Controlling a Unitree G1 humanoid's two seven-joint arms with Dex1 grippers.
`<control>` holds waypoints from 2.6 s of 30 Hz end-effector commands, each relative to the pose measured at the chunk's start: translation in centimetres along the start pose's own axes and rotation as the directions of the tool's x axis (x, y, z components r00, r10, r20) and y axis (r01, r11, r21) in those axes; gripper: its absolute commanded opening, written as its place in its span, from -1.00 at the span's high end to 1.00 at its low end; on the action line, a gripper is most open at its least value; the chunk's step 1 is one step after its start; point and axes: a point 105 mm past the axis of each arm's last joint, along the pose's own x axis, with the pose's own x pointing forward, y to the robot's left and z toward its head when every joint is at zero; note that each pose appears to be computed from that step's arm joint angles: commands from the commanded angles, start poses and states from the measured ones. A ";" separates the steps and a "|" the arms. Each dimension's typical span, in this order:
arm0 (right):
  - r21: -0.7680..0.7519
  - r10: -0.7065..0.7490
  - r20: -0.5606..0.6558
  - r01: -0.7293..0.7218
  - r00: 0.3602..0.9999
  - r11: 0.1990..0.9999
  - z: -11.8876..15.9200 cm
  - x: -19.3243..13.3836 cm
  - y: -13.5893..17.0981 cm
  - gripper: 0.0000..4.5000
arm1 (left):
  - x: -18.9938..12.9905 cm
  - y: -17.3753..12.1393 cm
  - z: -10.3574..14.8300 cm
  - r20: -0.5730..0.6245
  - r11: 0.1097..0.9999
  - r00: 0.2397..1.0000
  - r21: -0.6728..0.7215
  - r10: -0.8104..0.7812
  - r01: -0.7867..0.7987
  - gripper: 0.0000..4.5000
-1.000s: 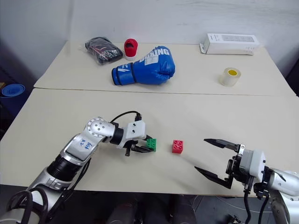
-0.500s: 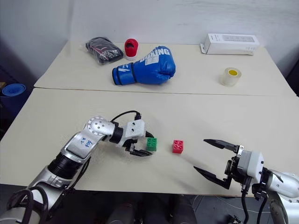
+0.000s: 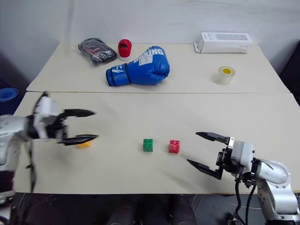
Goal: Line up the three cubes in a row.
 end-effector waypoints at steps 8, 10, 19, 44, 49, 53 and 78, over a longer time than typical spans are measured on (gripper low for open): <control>-0.034 0.061 0.155 -0.056 0.986 0.998 1.1 3.9 1.8 -1.00 | -12.3 -0.5 -8.1 -0.195 0.880 0.899 -0.204 0.393 -0.429 -0.98; -0.037 0.062 0.156 -0.057 0.986 0.998 1.1 3.9 1.9 -1.00 | -11.9 -0.9 -8.8 -0.205 0.887 0.904 -0.207 0.374 -0.414 -0.98; -0.061 0.044 0.114 -0.037 0.993 0.997 0.8 2.9 1.2 -1.00 | -3.4 0.5 -6.2 -0.120 0.993 0.988 -0.051 0.096 -0.103 -0.98; -0.060 -0.061 -0.089 0.055 0.994 0.997 -0.3 -3.0 0.8 -1.00 | 6.0 -1.5 -3.0 -0.228 0.886 0.885 0.141 -0.406 0.442 0.34; -0.056 -0.072 -0.098 0.067 0.993 0.996 -0.5 -3.1 0.9 -1.00 | 8.5 -2.3 -3.4 -0.263 0.877 0.877 0.164 -0.402 0.451 0.34; -0.048 -0.077 -0.092 0.072 0.993 0.996 -0.6 -2.9 1.3 -1.00 | 9.4 -2.7 -3.4 -0.234 0.888 0.884 0.129 -0.405 0.441 0.34; -0.171 -0.066 -0.134 0.043 0.989 0.984 1.2 -4.2 -3.2 -1.00 | -1.3 0.2 -4.3 -0.160 0.989 0.987 0.136 -0.033 0.056 -0.50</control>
